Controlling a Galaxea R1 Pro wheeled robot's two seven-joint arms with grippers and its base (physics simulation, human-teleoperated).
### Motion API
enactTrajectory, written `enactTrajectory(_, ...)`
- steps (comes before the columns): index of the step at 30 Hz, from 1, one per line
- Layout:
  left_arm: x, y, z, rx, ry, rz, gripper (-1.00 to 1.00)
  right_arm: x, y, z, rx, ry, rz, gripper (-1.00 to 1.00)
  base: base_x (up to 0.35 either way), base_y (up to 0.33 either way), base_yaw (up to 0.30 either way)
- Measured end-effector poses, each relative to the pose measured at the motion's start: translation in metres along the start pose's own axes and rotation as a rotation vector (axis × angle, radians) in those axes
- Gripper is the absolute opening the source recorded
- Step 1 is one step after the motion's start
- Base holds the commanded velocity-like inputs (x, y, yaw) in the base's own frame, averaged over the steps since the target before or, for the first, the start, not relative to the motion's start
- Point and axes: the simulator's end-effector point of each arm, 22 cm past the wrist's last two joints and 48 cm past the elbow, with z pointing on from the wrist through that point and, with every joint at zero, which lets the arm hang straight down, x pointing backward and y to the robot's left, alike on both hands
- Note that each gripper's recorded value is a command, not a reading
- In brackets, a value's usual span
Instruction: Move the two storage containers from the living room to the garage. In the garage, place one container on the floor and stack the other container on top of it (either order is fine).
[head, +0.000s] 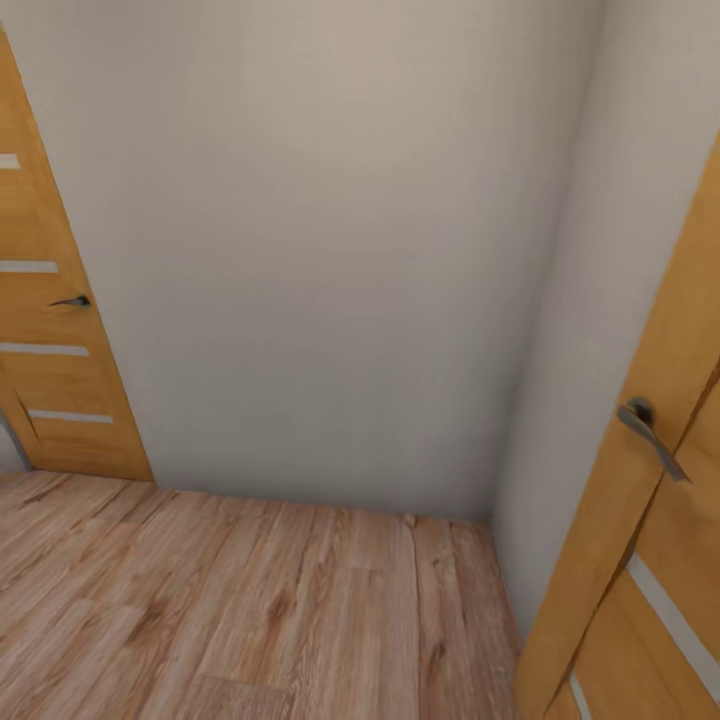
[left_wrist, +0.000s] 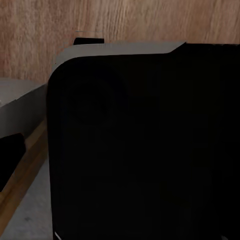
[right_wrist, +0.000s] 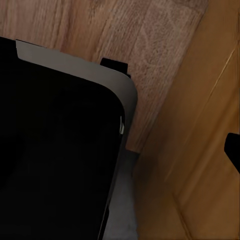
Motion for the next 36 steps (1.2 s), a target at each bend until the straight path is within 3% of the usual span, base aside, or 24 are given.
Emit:
enactTrajectory(17,0.0001,0.0,0.0,0.0,0.0,0.0,1.0,-0.0002,0.0019,0.0002,-0.002,0.0,0.002,1.0,0.283,0.0,0.019)
enactTrajectory(29,0.0001,0.0,0.0,0.0,0.001,-0.001,1.0,-0.0003,0.0016,0.0002,-0.002,0.0,0.0,1.0,0.222,0.0,0.25)
enactTrajectory(36,0.0001,0.0,0.0001,0.0,0.001,-0.001,1.0,-0.0002,0.002,0.0003,-0.003,0.001,0.0,1.0,0.046,0.0,0.269)
